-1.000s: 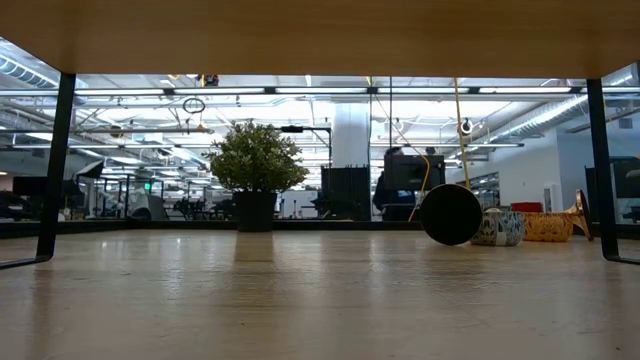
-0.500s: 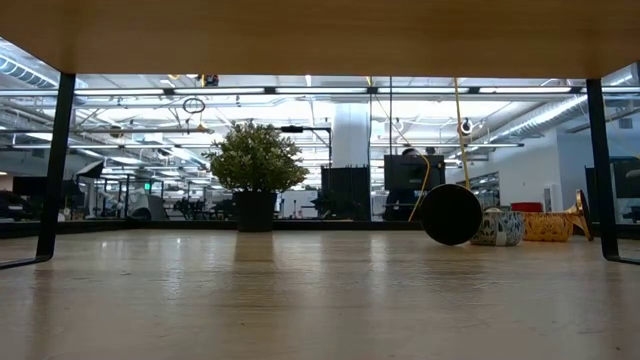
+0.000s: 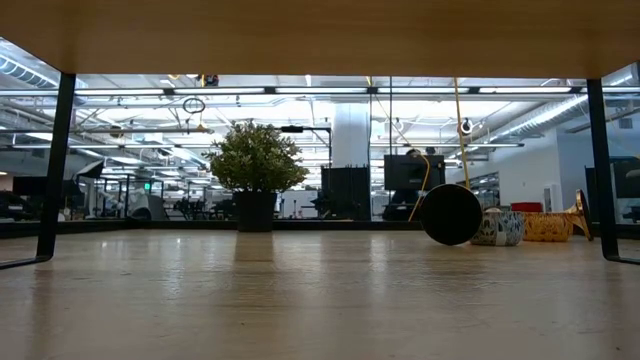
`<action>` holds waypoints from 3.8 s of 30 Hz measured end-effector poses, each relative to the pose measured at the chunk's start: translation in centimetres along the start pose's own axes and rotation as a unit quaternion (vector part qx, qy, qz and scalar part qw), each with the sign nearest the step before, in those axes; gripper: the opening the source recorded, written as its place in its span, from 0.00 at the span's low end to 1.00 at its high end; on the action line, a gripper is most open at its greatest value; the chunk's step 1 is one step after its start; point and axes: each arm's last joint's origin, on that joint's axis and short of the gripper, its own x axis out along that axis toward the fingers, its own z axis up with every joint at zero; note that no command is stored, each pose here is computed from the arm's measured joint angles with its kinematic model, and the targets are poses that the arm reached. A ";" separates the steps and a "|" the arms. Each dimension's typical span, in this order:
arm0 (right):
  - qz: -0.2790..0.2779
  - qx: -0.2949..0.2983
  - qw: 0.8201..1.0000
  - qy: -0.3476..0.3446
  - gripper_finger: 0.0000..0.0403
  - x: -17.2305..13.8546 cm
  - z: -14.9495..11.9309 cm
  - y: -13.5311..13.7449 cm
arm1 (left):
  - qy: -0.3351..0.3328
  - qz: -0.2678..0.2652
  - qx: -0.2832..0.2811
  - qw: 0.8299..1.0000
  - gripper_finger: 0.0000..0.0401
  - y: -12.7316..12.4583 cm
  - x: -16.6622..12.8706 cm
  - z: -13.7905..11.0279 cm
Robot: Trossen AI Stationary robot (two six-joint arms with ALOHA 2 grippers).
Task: Pick & Place candle stick holders
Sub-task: Put the black patterned scented candle on the shelf
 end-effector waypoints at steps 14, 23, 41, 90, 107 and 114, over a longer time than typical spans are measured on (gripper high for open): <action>0.000 -0.001 1.000 0.000 0.00 0.0 0.0 0.0 | -0.006 -0.006 0.008 1.000 0.00 0.1 0.0 0.2; 0.000 -0.001 1.000 0.000 0.00 0.0 0.0 0.0 | -0.003 -0.010 0.008 1.000 0.00 0.0 0.0 0.2; 0.000 -0.002 1.000 0.000 0.00 0.0 0.0 0.0 | -0.001 -0.009 0.009 1.000 0.00 0.0 0.2 0.3; 0.000 0.000 1.000 0.000 0.00 0.0 0.0 0.0 | -0.057 0.026 -0.007 0.998 0.00 0.4 -2.1 -0.4; 0.000 0.025 1.000 0.000 0.00 0.0 0.0 0.0 | 0.023 0.012 -0.023 0.999 0.00 -0.8 -1.9 -2.7; -0.001 0.024 1.000 0.000 0.00 0.0 0.0 0.0 | 0.030 0.007 -0.012 0.999 0.00 -1.4 -0.8 -2.4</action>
